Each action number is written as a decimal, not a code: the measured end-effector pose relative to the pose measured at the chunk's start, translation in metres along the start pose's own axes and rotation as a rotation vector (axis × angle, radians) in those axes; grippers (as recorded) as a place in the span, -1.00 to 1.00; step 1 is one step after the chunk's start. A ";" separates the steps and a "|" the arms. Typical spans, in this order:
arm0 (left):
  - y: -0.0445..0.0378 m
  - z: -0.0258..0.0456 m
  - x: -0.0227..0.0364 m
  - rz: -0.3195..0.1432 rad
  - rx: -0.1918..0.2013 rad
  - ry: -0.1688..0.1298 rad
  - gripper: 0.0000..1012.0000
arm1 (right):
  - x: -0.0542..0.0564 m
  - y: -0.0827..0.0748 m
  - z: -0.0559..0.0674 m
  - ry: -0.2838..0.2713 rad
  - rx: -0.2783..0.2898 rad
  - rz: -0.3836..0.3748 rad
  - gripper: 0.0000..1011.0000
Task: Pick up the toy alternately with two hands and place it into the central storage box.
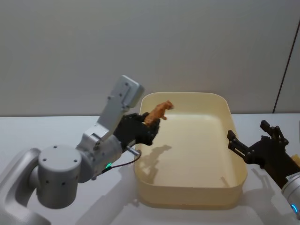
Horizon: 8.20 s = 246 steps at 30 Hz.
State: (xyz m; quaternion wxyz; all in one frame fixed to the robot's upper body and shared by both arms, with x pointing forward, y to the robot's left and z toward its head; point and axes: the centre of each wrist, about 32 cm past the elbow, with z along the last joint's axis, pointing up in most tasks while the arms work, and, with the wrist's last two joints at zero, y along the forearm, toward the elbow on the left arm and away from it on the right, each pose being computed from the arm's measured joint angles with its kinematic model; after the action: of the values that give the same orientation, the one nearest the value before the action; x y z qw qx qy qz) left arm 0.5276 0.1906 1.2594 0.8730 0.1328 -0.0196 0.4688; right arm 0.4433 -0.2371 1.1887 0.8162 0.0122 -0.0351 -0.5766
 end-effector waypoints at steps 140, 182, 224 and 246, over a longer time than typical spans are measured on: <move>-0.0288 0.0235 -0.0039 -0.165 -0.005 -0.083 0.98 | 0.049 -0.034 -0.018 0.005 -0.200 -0.122 -0.40; -0.0288 0.0235 -0.0039 -0.165 -0.005 -0.083 0.98 | 0.021 0.085 0.030 0.060 -0.188 0.049 0.67; -0.0288 0.0235 -0.0039 -0.165 -0.005 -0.083 0.98 | 0.069 -0.004 0.009 0.052 -0.352 -0.212 0.98; -0.0288 0.0235 -0.0039 -0.165 -0.005 -0.083 0.98 | 0.056 0.033 -0.009 0.044 -0.383 -0.208 0.98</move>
State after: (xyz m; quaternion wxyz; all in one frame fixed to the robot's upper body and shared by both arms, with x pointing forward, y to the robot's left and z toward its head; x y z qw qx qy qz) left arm 0.5513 0.1665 1.2753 0.9074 0.1510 -0.0460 0.3895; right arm 0.4941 -0.2791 1.1842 0.7404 -0.1269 0.0943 -0.6533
